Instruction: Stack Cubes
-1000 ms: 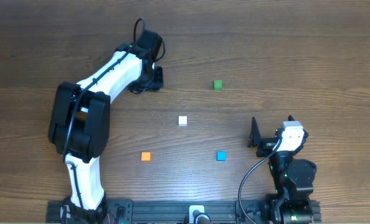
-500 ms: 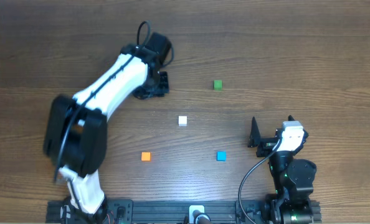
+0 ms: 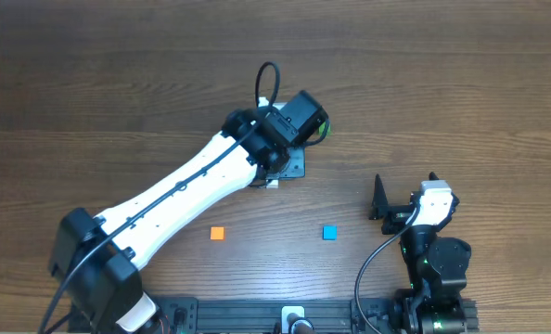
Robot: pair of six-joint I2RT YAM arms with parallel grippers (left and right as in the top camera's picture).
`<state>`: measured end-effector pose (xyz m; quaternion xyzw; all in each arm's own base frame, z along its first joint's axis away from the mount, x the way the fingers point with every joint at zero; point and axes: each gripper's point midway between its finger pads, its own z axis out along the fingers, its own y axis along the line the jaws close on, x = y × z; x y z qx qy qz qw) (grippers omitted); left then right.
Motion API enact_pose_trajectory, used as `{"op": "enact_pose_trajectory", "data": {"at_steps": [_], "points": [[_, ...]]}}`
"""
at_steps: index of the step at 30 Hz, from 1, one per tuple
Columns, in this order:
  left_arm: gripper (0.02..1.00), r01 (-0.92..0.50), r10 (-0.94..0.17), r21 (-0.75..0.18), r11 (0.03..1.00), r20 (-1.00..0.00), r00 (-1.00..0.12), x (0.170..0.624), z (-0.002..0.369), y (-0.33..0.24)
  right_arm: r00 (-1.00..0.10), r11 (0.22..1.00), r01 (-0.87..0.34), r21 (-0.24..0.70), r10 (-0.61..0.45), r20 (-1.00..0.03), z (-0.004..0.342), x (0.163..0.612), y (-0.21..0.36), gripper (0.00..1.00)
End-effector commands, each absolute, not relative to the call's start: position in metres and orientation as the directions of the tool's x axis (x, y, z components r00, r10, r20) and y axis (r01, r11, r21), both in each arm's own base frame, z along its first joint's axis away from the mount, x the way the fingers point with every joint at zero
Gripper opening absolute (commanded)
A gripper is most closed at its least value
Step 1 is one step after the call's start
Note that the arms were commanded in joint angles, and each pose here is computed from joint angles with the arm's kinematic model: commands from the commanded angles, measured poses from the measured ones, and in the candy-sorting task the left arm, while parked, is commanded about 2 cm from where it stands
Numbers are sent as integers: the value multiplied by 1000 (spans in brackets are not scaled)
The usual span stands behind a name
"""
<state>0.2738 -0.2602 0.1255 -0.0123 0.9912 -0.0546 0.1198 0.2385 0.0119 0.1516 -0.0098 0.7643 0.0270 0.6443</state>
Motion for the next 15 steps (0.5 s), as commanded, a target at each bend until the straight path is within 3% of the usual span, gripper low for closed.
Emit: {"op": "enact_pose_trajectory", "data": {"at_steps": [1,15], "points": [[42,-76,-85,-53,996,-203,-975,267,88,-247,-172,999,-44,31,23,-985,149,239,10,991],[38,-77,-82,-30,997,-200,-976,269,45,-246,-172,999,-44,31,23,-985,149,239,10,993]]}}
